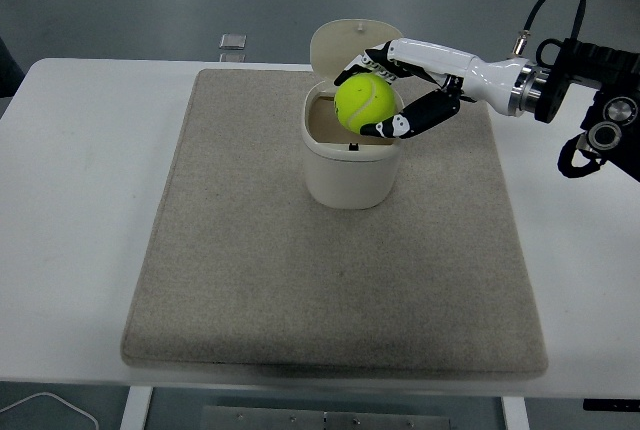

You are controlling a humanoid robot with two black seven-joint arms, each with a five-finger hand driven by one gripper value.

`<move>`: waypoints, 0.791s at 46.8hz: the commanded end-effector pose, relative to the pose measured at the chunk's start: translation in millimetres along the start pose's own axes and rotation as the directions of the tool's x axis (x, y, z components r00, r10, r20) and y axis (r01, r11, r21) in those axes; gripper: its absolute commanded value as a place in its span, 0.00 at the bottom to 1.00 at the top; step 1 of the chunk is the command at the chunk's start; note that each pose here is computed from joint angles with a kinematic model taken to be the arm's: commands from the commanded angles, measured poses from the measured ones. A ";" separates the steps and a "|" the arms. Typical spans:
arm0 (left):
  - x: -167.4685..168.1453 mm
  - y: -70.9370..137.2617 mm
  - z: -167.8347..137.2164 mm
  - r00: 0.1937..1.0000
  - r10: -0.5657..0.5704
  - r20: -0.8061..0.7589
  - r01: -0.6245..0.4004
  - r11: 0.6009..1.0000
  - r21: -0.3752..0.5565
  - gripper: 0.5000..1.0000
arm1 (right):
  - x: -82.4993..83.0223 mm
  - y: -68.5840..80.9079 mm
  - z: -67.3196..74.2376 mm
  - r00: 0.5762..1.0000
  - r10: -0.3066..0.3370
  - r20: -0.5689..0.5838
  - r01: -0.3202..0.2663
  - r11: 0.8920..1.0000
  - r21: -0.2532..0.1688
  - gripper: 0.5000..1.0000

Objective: Pick up the tennis ball and place it in the box.

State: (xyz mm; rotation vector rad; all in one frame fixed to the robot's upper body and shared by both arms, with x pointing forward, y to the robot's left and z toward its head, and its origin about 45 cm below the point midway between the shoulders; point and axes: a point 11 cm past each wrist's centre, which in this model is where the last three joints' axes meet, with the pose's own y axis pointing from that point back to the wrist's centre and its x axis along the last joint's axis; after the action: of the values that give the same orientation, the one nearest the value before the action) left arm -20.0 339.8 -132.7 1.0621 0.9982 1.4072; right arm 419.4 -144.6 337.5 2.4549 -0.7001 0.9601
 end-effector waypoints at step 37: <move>0.0 0.0 -0.2 1.000 0.000 0.000 0.000 1.000 0.002 0.98 | -8.7 -7.7 1.3 1.000 -0.014 0.010 0.014 1.000 0.000 0.58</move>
State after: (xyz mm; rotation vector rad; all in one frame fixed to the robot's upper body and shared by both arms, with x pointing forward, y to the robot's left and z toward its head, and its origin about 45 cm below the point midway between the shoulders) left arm -20.1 339.8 -132.7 1.0624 0.9987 1.4069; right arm 419.3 -136.5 330.1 2.4635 -0.6889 0.9454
